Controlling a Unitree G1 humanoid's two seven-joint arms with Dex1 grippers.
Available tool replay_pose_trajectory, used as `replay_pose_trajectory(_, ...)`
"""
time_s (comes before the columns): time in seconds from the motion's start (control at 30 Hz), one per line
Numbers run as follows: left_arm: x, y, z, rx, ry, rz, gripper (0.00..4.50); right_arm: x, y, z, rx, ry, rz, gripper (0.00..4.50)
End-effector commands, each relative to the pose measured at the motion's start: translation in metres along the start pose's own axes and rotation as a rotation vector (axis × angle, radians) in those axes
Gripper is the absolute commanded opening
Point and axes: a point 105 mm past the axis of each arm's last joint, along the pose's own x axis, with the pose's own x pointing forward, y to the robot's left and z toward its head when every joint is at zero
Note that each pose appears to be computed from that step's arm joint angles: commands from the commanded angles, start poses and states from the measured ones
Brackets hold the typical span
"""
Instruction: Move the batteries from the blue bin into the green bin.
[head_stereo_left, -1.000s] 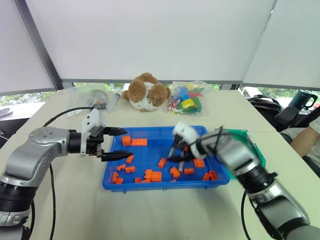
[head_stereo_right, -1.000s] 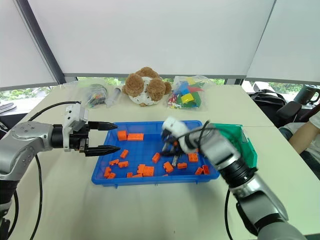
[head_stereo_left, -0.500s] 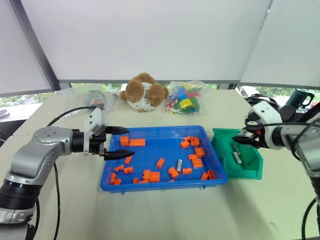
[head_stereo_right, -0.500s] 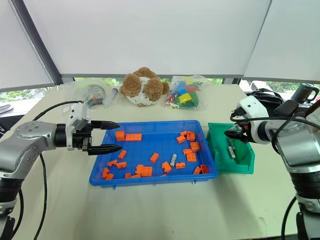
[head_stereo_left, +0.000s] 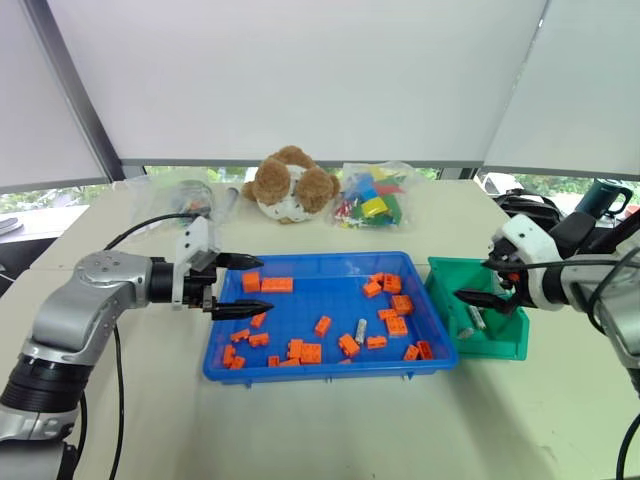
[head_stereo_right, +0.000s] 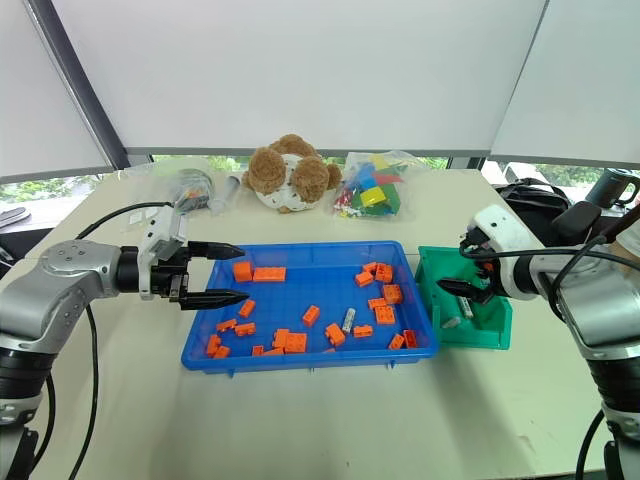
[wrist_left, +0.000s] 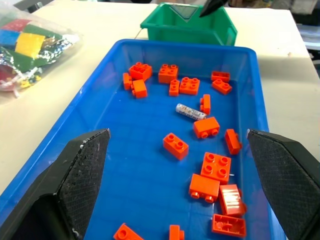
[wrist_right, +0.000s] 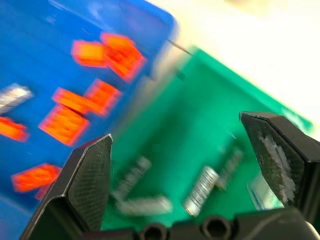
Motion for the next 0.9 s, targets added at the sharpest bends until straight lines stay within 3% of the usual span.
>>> replay_pose_trajectory(0.03,-0.001,0.002,0.012,0.053,-0.017,0.007,4.5,0.017,0.041,0.026,-0.11,-0.084,0.217,4.42)
replay_pose_trajectory(0.23,-0.003,0.0,0.013,0.055,-0.016,0.017,4.5,0.057,0.073,0.021,-0.175,-0.047,0.34,4.42)
replay_pose_trajectory(0.43,-0.006,-0.001,0.013,0.053,-0.011,0.031,4.5,0.079,0.085,0.008,-0.216,0.024,0.392,4.42)
replay_pose_trajectory(0.9,-0.007,-0.003,0.013,0.05,-0.006,0.043,4.5,0.112,0.091,-0.001,-0.26,0.09,0.448,4.42)
